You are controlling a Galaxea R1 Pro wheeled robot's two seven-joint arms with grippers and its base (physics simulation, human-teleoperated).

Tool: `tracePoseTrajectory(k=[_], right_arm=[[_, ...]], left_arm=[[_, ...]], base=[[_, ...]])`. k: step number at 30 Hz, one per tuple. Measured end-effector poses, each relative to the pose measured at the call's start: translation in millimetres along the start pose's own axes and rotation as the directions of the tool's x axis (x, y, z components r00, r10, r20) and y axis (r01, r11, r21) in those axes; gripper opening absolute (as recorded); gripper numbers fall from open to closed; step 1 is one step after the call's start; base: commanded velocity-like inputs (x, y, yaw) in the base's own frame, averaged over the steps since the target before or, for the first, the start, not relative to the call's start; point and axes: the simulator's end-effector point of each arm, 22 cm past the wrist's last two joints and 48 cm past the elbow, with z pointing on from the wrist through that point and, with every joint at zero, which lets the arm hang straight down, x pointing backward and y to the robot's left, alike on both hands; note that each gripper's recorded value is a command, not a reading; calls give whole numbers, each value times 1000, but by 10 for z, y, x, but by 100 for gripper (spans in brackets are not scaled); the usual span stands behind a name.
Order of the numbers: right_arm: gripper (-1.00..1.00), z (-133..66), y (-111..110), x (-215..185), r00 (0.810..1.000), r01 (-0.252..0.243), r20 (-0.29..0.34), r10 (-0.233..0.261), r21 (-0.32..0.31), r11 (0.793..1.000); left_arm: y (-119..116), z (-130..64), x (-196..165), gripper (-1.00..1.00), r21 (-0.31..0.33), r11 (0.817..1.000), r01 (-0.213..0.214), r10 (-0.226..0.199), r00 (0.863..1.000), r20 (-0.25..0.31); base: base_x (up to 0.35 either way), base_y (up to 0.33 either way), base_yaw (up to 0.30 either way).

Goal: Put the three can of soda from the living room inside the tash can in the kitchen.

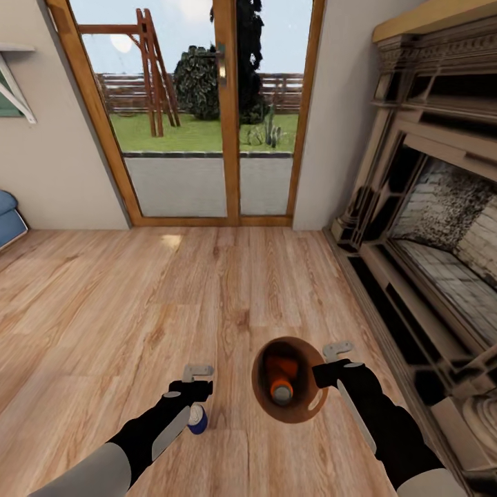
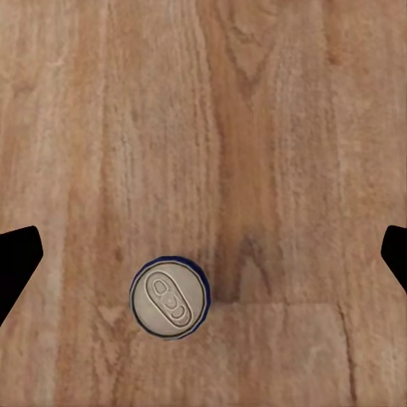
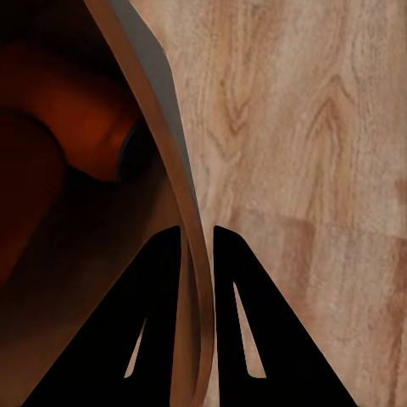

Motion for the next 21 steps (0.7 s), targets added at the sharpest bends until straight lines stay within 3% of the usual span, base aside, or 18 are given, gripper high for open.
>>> tracePoseTrajectory(k=[16, 21], right_arm=[[-100, 249, -17, 213, 1000, -8, 5, 8, 8, 1000], [-100, 318, -18, 346, 999, -8, -43, 8, 9, 1000]], left_arm=[[6, 242, 271, 100, 4, 1000, 5, -5, 1000, -1], [11, 317, 339, 100, 5, 1000, 10, -10, 1000, 1]], base=[[0, 0, 0], [0, 0, 0]])
